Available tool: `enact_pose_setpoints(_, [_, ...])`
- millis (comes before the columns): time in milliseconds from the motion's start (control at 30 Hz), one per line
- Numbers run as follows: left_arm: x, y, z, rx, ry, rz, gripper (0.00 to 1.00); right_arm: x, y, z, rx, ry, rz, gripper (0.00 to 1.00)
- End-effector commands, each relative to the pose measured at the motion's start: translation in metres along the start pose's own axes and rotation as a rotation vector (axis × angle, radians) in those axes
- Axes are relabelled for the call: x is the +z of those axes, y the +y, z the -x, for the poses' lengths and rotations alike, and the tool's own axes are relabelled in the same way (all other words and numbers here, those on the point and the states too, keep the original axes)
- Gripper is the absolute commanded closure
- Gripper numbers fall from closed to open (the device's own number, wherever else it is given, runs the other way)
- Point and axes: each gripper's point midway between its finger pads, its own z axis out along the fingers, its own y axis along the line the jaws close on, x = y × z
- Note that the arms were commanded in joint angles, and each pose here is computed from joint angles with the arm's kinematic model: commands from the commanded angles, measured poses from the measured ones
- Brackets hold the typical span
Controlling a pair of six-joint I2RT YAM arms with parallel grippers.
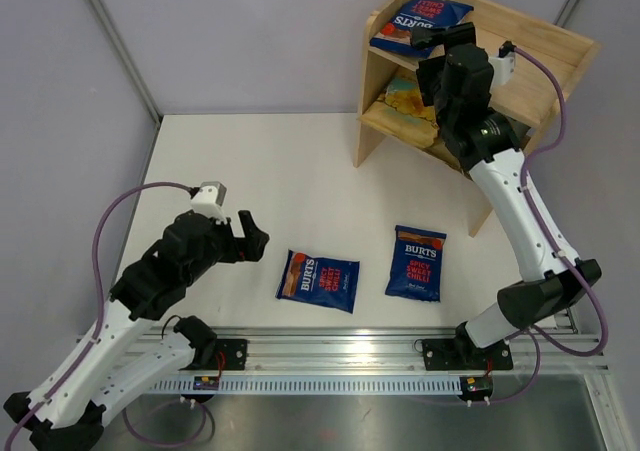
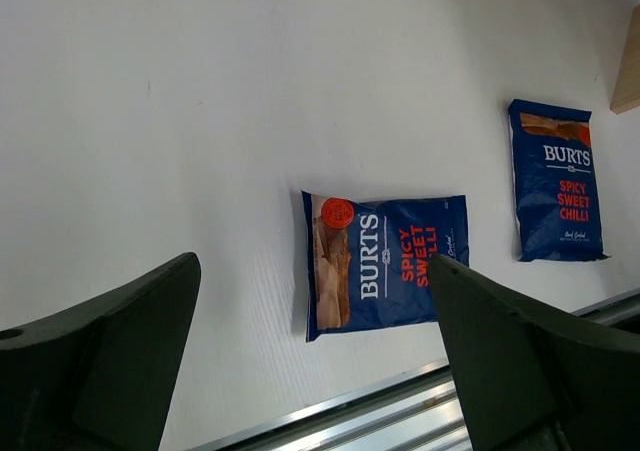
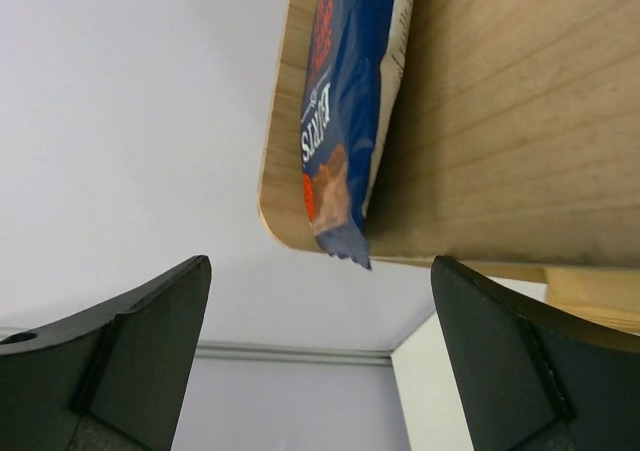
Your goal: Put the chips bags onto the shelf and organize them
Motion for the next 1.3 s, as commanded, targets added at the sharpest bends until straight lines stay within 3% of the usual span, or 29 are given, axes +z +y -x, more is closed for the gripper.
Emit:
enact_pose_setpoints(0, [0.016,-0.009,-0.012,-0.055,0.02,-0.04,0.01,-0.02,-0.014,-0.003,-0.123,0.069,-0.002,0.01])
enact_pose_setpoints(133, [0.037,-0.011,-0.052,-0.097,0.124,-0.072,0.01,-0.052,-0.004,-0.005,-0.16,0.146,0.109,0.0])
enact_pose_setpoints(300, [0.062,-0.012,-0.11,-0.135,0.255,-0.127,0.01,-0.079,-0.022,-0.018,-0.279,0.231,0.218,0.01])
enact_pose_setpoints(433, [0.07,-0.015,-0.139,-0.153,0.328,-0.175,0.01,-0.124,-0.024,-0.039,-0.405,0.405,0.375,0.01])
enact_pose_setpoints(700, [0.085,-0.021,-0.171,-0.182,0.405,-0.237,0.03,-0.199,-0.097,-0.093,-0.512,0.769,0.551,0.01])
enact_pose_setpoints(933, [0.103,-0.015,-0.181,-0.181,0.412,-0.203,0.18,-0.237,-0.163,-0.09,-0.543,0.783,0.533,0.01])
enact_pose_setpoints(1067, [0.114,-0.017,-0.19,-0.206,0.432,-0.211,0.28,-0.269,-0.185,-0.089,-0.556,0.843,0.559,0.01])
enact_pose_setpoints(1233, [0.121,-0.014,-0.2,-0.212,0.447,-0.197,0.31,-0.295,-0.193,-0.087,-0.567,0.89,0.598,0.01])
enact_pose_setpoints(1267, [0.121,-0.014,-0.201,-0.216,0.449,-0.196,0.38,-0.298,-0.195,-0.086,-0.567,0.891,0.599,0.0])
